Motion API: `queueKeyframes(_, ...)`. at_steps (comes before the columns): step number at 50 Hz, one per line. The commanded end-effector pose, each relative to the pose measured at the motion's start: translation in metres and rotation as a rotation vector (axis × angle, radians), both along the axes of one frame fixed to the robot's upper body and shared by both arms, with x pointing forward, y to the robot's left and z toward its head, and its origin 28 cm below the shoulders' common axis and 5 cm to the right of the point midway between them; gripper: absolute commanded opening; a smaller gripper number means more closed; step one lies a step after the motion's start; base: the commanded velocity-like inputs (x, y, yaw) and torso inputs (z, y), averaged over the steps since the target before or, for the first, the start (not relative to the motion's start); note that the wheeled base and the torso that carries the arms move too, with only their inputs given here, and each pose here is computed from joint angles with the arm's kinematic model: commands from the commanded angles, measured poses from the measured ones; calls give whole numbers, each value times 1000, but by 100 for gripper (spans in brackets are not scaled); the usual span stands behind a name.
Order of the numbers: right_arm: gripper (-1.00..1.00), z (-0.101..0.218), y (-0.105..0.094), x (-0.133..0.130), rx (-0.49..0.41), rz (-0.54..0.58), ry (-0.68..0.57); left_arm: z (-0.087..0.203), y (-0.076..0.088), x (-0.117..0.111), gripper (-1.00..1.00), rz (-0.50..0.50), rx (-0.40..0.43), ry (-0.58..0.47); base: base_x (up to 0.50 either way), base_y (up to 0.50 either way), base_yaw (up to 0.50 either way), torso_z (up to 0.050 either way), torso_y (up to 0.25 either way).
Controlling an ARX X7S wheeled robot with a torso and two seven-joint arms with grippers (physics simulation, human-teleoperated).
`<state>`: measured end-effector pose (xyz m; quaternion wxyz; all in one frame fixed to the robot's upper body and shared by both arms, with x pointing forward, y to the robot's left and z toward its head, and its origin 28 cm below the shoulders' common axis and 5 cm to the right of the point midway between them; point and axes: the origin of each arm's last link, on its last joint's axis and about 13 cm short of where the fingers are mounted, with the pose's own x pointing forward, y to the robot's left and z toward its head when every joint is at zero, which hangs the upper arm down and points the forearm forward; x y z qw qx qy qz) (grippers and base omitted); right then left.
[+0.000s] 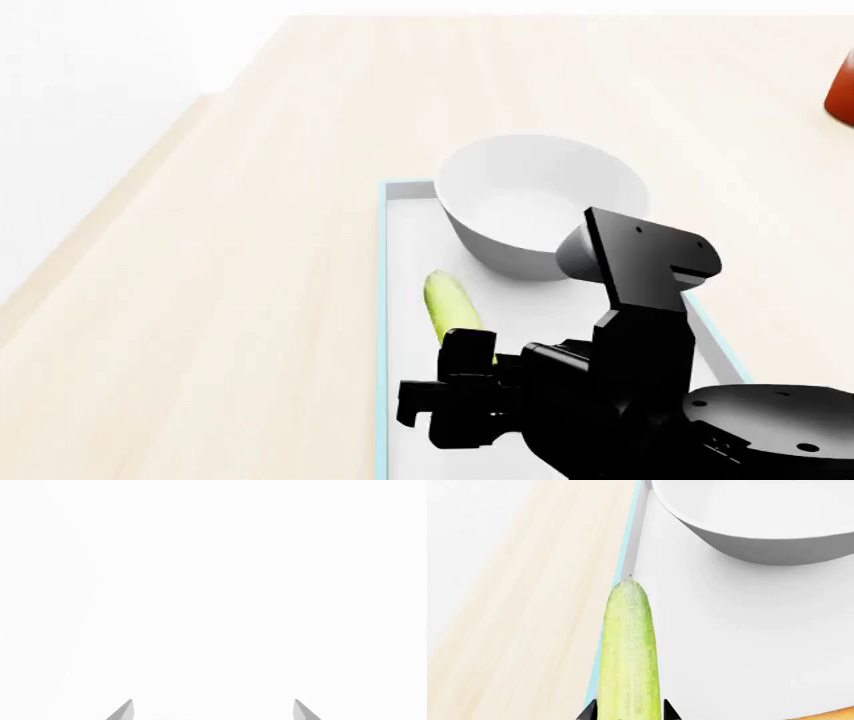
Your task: Place the two vegetables and bowl onto the tray for setting up a vegetable dip station.
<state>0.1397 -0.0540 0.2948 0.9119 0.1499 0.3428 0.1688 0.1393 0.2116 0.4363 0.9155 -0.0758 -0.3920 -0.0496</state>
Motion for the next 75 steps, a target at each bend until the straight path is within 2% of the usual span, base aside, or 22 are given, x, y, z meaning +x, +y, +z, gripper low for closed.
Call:
queueKeyframes(1,100,-1,0,2,-12,7,-9,0,0,0,100,-2,-2,0,0,0,0,0,0)
queueKeyframes(15,100,4,-2,4,-22,-6,-30,0,0,-1,100,-6,-2,-1,0,0,0,0,0)
queueKeyframes(23,100,31,-5,-4,-56,-44,-190,0,0,-1,100,-5,-3,0,0,0,0,0,0)
queueKeyframes(32,100,42,-7,-16,-73,-81,-293,1,1,-1,100,-4,-8,-1,0,0,0,0,0)
queueKeyframes(33,100,44,-8,-17,-104,-98,-334,1,1,-1,100,-3,-10,-1,0,0,0,0,0)
queueKeyframes(39,100,56,-10,-19,-100,-140,-475,2,2,-3,100,-4,-13,-7,0,0,0,0,0)
queueKeyframes(49,100,72,-14,-30,-263,-238,-775,4,2,-7,100,-6,-16,-19,0,0,0,0,0)
queueKeyframes(54,100,80,-16,-35,-348,-274,-891,6,3,-10,100,-6,-24,-28,0,0,0,0,0)
queueKeyframes(56,100,82,-16,-36,-342,-287,-912,7,3,-11,100,-6,-24,-31,0,0,0,0,0)
queueKeyframes(58,100,85,-16,-38,-376,-289,-955,7,3,-11,100,-6,-26,-34,0,0,0,0,0)
queueKeyframes(60,100,93,-21,-40,-413,-309,-1044,8,4,-14,100,-7,-29,-41,0,0,0,0,0)
queueKeyframes(67,100,108,-32,-43,-506,-342,-1189,10,5,-18,100,-6,-37,-55,0,0,0,0,0)
queueKeyframes(68,100,110,-35,-41,-568,-355,-1223,11,5,-18,100,-6,-39,-56,0,0,0,0,0)
queueKeyframes(71,100,113,-36,-43,-606,-346,-1275,11,5,-19,100,-5,-41,-59,0,0,0,0,0)
queueKeyframes(75,100,122,-39,-43,-710,-356,-1402,12,6,-20,100,-4,-45,-63,0,0,0,0,0)
